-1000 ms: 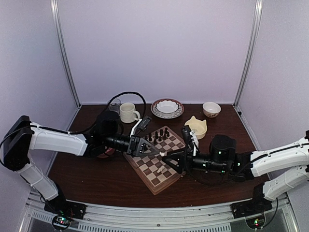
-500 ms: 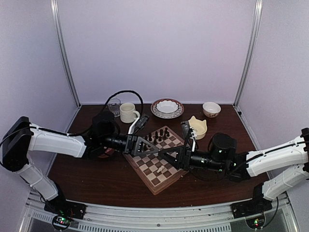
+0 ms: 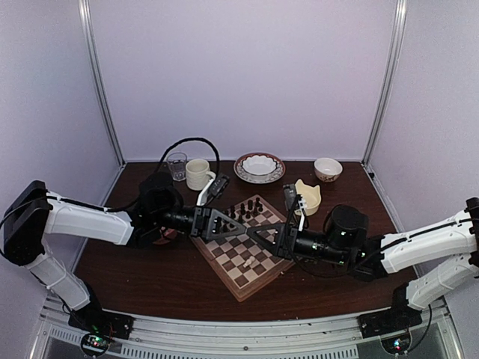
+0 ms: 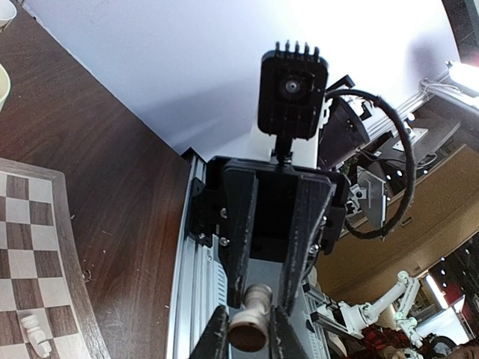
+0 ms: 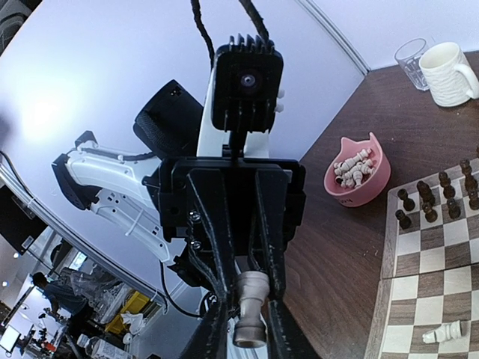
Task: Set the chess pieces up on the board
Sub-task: Pass from the left arm to the right
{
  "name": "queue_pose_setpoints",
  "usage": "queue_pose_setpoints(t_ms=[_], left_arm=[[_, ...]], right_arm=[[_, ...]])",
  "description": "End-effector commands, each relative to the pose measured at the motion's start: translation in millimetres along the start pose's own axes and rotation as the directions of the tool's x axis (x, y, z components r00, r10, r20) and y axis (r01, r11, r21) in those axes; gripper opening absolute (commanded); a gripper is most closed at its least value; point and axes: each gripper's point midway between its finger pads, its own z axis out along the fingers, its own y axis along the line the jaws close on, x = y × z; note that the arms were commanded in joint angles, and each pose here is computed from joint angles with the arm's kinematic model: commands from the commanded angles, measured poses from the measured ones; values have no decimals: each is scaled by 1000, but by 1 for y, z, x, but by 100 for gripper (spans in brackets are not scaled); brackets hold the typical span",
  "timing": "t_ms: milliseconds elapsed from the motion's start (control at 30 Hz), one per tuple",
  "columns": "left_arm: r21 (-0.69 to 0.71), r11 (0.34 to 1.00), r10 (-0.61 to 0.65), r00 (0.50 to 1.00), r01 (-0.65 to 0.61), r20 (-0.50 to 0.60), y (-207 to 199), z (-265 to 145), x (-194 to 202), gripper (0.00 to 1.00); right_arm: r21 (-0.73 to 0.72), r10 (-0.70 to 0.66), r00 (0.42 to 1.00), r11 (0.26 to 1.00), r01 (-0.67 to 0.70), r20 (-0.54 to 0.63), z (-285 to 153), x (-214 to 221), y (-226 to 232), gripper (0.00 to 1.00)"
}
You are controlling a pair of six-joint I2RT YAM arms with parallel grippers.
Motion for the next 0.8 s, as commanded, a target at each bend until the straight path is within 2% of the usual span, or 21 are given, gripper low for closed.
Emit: queue_pose_setpoints(t_ms=[0, 100, 267, 400, 667, 767], left_arm=[[1, 1000, 26, 999, -26, 41, -2, -4, -7, 6], [2, 1000, 27, 999, -27, 42, -3, -4, -7, 6], [2, 1000, 28, 999, -28, 43, -3, -5, -7, 6], [2, 1000, 31, 999, -31, 43, -4, -5, -7, 6], [2, 999, 37, 998, -38, 47, -6, -6, -7, 6], [4, 999, 44, 998, -44, 49, -8, -6, -8, 6]], right_arm=[[-34, 1, 999, 999, 0, 36, 2, -9, 7, 26], [-37, 4, 1000, 999, -2, 30, 2, -7, 7, 29], [-33, 2, 1000, 999, -1, 25, 3, -4, 5, 27], [-21, 3, 1000, 1000, -3, 16, 3, -2, 1, 31], [9, 7, 1000, 1000, -7, 11, 3, 3, -8, 29], [19, 8, 1000, 1000, -8, 12, 2, 4, -10, 34]])
